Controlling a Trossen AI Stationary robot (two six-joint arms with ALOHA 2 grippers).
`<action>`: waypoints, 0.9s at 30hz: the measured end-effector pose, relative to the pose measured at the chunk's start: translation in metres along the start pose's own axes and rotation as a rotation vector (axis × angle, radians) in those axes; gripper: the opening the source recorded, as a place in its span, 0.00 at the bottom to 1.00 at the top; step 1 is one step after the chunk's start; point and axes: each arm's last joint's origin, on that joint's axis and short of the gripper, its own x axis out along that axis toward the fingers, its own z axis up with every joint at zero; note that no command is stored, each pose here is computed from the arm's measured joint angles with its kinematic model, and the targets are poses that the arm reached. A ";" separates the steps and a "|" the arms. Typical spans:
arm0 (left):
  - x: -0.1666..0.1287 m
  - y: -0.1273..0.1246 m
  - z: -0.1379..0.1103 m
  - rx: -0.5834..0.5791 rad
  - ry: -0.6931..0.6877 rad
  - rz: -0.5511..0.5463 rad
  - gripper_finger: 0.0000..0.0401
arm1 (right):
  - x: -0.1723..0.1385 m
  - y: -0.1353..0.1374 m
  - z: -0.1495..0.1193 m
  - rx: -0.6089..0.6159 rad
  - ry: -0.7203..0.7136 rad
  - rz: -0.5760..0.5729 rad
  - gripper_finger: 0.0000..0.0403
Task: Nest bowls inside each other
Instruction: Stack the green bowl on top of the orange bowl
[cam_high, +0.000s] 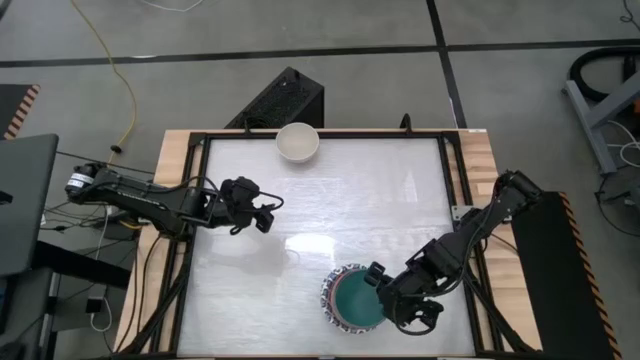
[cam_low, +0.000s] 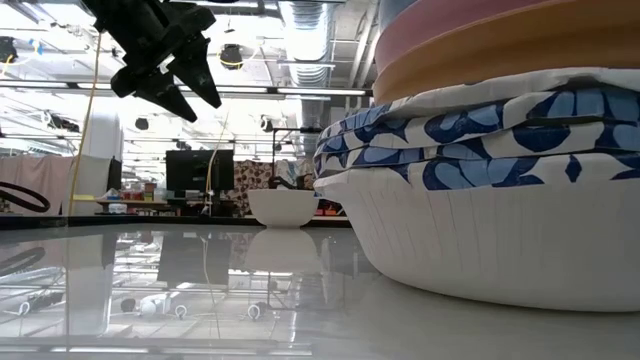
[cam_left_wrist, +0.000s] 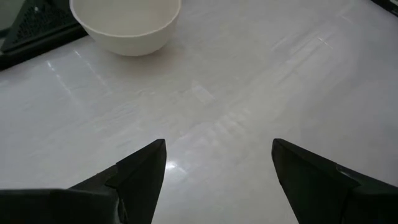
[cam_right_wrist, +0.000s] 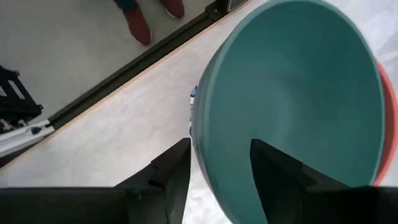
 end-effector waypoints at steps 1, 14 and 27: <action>0.000 0.000 0.000 0.000 -0.005 0.004 0.70 | -0.002 0.000 0.000 0.011 -0.005 -0.002 0.46; 0.000 0.000 0.000 -0.006 -0.005 0.005 0.70 | -0.038 0.009 -0.001 0.082 -0.143 -0.023 0.21; 0.000 0.000 0.000 -0.011 -0.005 0.005 0.70 | -0.023 0.009 -0.005 0.068 -0.117 0.023 0.02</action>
